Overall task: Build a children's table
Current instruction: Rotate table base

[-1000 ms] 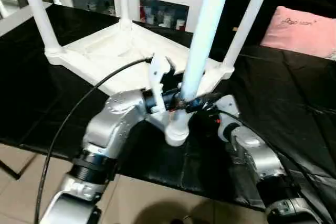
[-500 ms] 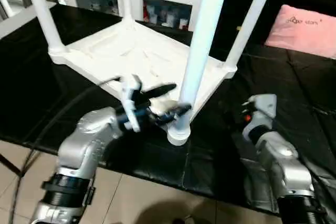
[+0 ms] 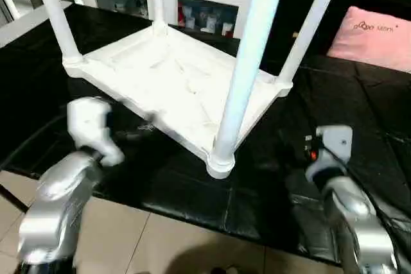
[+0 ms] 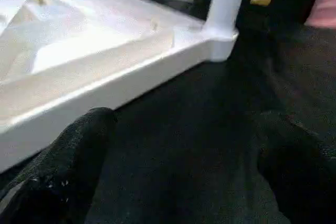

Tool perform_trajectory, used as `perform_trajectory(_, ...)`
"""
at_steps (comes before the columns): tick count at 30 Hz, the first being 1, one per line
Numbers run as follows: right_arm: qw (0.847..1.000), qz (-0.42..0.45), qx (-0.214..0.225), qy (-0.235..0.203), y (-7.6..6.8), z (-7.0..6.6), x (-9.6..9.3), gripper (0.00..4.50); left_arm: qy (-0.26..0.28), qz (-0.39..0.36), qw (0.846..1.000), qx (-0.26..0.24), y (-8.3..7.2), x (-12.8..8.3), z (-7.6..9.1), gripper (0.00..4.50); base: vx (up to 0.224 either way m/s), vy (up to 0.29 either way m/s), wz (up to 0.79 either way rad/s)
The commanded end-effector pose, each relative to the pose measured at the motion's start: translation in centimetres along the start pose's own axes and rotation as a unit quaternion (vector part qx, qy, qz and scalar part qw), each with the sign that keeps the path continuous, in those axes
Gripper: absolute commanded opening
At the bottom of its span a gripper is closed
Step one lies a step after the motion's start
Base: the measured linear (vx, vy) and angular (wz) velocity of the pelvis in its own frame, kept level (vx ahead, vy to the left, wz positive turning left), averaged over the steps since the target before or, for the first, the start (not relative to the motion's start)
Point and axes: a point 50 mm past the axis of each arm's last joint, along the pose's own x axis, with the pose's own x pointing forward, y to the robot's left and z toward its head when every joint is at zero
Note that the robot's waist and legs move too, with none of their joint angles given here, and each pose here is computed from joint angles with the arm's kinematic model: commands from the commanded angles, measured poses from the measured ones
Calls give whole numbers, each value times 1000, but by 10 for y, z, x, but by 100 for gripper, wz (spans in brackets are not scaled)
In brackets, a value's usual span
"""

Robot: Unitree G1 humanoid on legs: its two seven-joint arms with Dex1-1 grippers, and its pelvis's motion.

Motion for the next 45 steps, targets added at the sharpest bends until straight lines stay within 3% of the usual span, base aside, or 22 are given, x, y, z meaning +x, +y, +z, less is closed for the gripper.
perform_trajectory(1, 1000, -7, 25, 4, 2, -1, -3, 450, 13, 6, 1000, 27, -3, 1, -4, 447, 0, 0, 0)
perform_trajectory(6, 998, -26, 49, 5, 2, 0, -4, 450, 19, -3, 999, 40, -6, 4, -5, 447, 0, 61, -48)
perform_trajectory(10, 999, -30, 12, -17, 2, 4, -6, 450, 22, -4, 999, 48, -4, 6, -4, 447, -35, 233, -57)
perform_trajectory(15, 997, -35, 45, -42, -1, 9, -6, 450, 33, 10, 998, 51, 1, 7, -4, 447, -80, 342, -52)
perform_trajectory(18, 996, -78, -1, -39, -12, 10, -4, 450, 29, 5, 999, 31, -2, 5, -4, 447, -42, 268, -56)
perform_trajectory(21, 996, -70, 41, -20, -10, 7, -3, 450, 28, 0, 999, 32, -6, 2, -6, 447, -25, 115, -38)
perform_trajectory(26, 999, -30, 33, -31, -4, 9, -3, 450, 32, 17, 999, 36, -8, 0, -12, 447, -76, 96, -8)
perform_trajectory(34, 1000, -4, 8, -18, -4, 11, 3, 450, 33, 25, 999, 35, -12, 1, -14, 447, -56, -94, 13)
perform_trajectory(40, 1000, -5, 11, -20, -11, 16, 8, 450, 21, 47, 998, 23, -10, 3, -10, 447, -27, -269, 19)
perform_trajectory(45, 1000, 26, 5, -15, -4, 15, 8, 450, 18, 54, 997, 53, -5, 4, -8, 447, 6, -165, -2)
